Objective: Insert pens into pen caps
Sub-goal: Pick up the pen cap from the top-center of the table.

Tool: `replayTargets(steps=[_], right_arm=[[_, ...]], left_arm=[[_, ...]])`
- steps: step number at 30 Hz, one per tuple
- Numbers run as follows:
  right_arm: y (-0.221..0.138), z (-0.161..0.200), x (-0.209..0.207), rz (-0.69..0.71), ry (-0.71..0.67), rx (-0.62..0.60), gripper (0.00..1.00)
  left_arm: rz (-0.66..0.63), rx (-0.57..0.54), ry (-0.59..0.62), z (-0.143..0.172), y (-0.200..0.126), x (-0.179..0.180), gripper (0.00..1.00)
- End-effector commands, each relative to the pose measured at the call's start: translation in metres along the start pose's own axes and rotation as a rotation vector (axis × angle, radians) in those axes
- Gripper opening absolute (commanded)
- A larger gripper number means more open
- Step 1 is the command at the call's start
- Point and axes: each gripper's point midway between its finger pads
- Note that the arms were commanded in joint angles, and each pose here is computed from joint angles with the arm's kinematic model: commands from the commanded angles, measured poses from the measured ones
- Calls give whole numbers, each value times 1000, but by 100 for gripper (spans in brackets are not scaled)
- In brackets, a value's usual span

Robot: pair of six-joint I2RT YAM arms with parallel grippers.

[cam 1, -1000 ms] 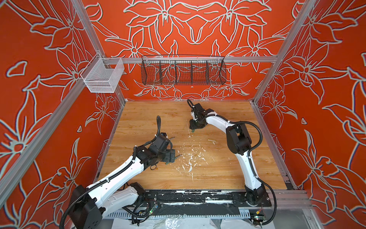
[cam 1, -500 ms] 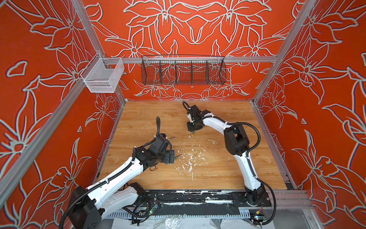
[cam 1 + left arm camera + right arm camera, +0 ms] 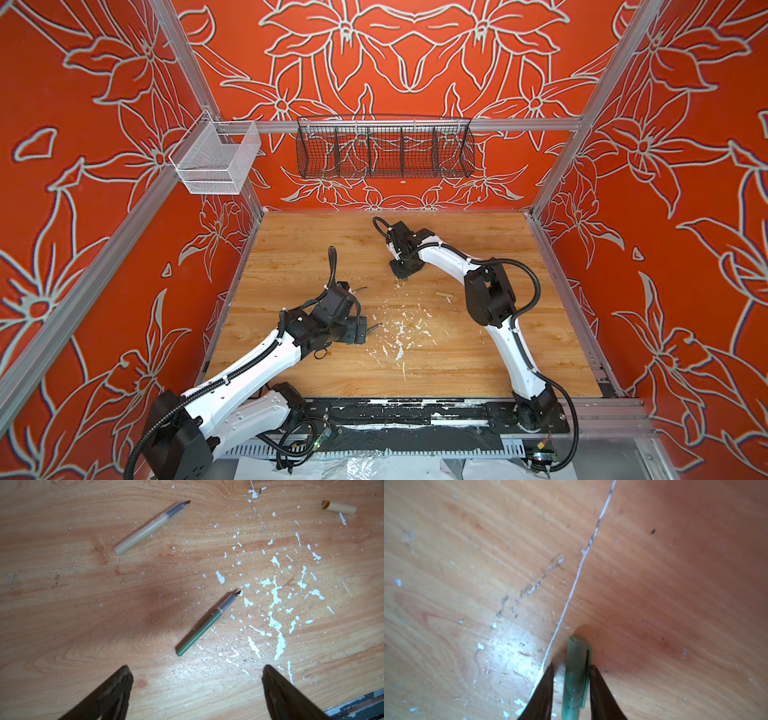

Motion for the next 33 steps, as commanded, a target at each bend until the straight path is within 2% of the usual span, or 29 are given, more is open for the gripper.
replayTargets(steps=[1,16,22,33], right_arm=[[8,11,-1,46,-57,64,31],[20,6,-10,133,-91,98,31],[20,14,-6,122,-87,122,23],[22,28,-7,122,-78,165,22]], left_arm=[[6,-10,-13,-2,-2,0,97],[6,-5,-15,0,-2,0,97],[8,-3,-17,0,-2,0,97],[17,4,-22,2,-1,-1,97]])
Point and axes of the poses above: each gripper's point midway between its finger pads, its own y axis out along the fingers, its own x axis along the line the jaws close on, z = x × y, and after that the axes turned 6 degrees about -y, right-handed
